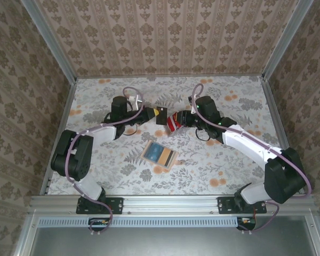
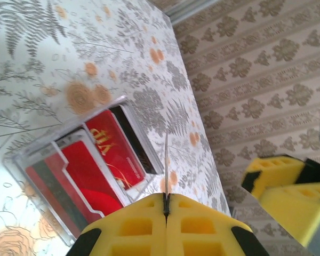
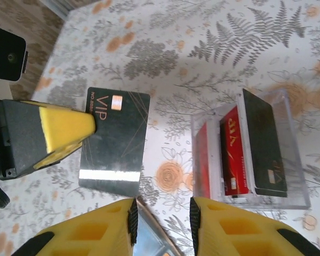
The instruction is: Put the credit cards into the card holder
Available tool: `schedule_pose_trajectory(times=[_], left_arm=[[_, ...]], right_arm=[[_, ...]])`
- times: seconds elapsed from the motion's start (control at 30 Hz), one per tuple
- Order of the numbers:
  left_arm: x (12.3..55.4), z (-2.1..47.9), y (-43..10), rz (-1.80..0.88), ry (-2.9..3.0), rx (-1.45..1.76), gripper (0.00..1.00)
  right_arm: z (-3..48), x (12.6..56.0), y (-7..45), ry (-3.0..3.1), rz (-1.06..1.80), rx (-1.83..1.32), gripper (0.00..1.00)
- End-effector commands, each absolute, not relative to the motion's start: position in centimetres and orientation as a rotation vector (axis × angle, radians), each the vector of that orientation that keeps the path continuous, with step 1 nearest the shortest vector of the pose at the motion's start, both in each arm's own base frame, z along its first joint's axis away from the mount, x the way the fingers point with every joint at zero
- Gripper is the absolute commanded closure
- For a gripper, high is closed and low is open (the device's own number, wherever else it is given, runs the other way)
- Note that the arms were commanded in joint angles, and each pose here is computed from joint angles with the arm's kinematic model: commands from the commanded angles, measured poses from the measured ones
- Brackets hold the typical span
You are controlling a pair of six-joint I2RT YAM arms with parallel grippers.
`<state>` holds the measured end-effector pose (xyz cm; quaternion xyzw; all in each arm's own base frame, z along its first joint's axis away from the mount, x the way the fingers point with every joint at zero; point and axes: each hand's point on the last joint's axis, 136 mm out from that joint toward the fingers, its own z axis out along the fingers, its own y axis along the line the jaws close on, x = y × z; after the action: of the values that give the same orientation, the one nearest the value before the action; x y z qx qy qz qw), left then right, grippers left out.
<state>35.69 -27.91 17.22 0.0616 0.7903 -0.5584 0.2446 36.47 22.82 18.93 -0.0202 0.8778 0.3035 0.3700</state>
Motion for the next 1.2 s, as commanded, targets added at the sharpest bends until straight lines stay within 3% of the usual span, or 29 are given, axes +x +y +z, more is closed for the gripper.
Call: schedule_pose_trajectory(times=[0.0,0.3,0.93,1.17], left_arm=[[34.0,20.3,-28.0,-1.56,2.095,0.345,1.0],[32.6,26.1,-28.0,-1.613,1.963,0.44,1.0],[33.1,28.8,-28.3,-1.644,1.901,0.441,1.0],[33.4,29.2,-28.2,-1.634,1.895,0.413,1.0]], right_arm=[[21.1,36.5,24.2,2.15,1.004,-0.072,0.65],[22.2,36.7,26.8,2.049,1.32,-0.08,0.64],[25.4,36.0,28.7,1.852,1.605,-0.124,0.64],[25.3,36.0,27.5,1.844,1.504,-0.097,0.47]])
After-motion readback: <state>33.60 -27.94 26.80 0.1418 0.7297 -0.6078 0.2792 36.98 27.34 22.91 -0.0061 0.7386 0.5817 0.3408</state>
